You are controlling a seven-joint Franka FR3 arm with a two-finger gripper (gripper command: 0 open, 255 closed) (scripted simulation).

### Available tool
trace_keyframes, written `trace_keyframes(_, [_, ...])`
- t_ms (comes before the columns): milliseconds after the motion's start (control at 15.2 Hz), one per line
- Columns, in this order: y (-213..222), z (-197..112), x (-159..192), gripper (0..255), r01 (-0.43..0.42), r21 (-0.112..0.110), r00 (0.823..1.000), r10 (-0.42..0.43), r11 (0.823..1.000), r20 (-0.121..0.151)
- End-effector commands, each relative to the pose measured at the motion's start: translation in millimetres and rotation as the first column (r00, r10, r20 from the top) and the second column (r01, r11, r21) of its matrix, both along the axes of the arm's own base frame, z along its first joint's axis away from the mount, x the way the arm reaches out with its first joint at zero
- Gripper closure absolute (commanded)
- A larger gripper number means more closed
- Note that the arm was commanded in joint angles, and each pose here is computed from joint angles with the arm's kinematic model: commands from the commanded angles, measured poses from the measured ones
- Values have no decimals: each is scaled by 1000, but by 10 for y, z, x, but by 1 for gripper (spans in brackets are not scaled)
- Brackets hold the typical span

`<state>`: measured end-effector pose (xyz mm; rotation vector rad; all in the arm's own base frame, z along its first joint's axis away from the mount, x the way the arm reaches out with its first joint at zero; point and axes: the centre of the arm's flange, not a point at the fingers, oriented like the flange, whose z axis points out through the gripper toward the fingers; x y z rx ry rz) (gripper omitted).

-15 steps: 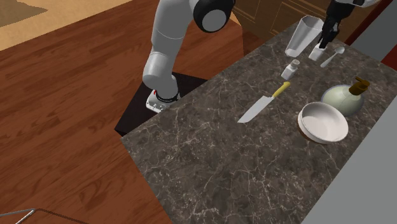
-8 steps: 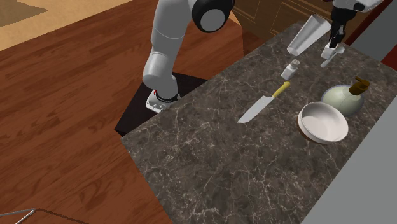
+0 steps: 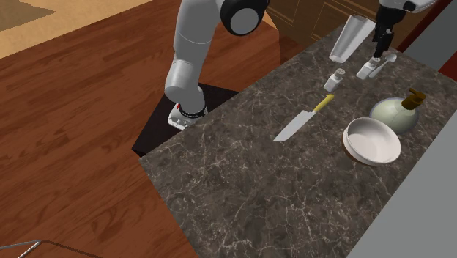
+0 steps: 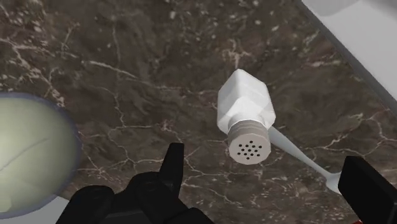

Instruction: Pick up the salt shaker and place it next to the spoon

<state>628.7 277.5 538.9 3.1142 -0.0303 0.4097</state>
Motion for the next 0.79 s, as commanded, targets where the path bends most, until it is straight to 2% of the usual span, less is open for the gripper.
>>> trace_keyframes(0, [-96, -338, -60, 0, 2, -101, 981, -22, 995, -191])
trace_keyframes(264, [-44, 158, -94, 0, 2, -101, 981, -22, 995, -191])
trace_keyframes(726, [-44, 158, -94, 0, 2, -101, 981, -22, 995, -191])
